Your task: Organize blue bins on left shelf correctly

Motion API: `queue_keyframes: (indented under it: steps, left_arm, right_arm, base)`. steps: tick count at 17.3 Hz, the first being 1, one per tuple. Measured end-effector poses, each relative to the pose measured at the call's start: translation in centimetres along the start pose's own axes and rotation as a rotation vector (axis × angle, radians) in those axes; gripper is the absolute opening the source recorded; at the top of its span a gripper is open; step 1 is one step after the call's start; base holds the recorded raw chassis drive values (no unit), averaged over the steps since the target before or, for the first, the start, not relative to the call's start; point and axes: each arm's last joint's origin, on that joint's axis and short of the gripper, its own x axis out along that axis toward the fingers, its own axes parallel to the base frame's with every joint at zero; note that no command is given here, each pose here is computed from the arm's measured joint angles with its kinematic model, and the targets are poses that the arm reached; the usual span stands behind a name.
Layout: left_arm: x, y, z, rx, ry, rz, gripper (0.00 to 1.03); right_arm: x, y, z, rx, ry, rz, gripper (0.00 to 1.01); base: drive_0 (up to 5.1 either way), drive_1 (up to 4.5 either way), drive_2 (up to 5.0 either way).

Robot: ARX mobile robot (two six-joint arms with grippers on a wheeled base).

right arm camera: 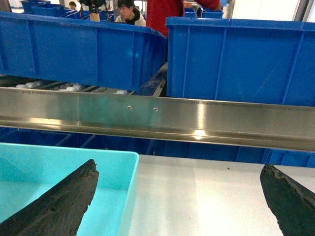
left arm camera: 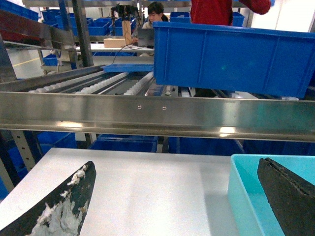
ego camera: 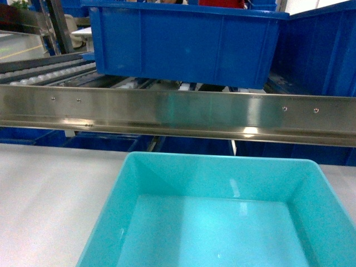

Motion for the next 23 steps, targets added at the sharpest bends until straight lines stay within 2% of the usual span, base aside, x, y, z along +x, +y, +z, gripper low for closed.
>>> queue_keyframes:
  steps: [13, 17, 19, 20, 21, 23]
  left_arm:
    - [0.0, 0.0, 0.0, 0.0, 0.0, 0.0, 0.98]
    - [0.2, -0.6, 0.2, -0.005, -0.016, -0.009, 0.98]
    - [1.1, -1.3, 0.1, -0.002, 0.011, -0.029, 0.98]
    - [1.7, -1.7, 0.0, 0.008, 0.03, -0.048, 0.98]
    - [3.0, -2.2, -0.5, 0.024, 0.091, -0.07, 0.98]
    - [6.0, -3.0, 0.3, 0.03, 0.144, -0.104, 0.98]
  right_arm:
    - [0.0, 0.1, 0.0, -0.005, -0.004, 0.001, 0.98]
    - [0.4, 0.8, 0.0, -0.038, 0.006, 0.069, 0.98]
    - [1.7, 1.5, -0.3, -0.059, 0.06, 0.128, 0.98]
    - [2.5, 2.1, -0.5, -0.074, 0.075, 0.161, 0.98]
    - [3.8, 2.7, -1.3, -0.092, 0.126, 0.188, 0.98]
    - [7.0, 3.4, -1.5, -0.109, 0.202, 0.19, 0.98]
  base:
    - [0.0, 0.0, 0.0]
    - [0.0, 0.0, 0.0]
    - [0.0, 0.0, 0.0]
    - [0.0, 0.0, 0.0]
    - [0.0, 0.0, 0.0]
    - [0.0, 0.0, 0.0]
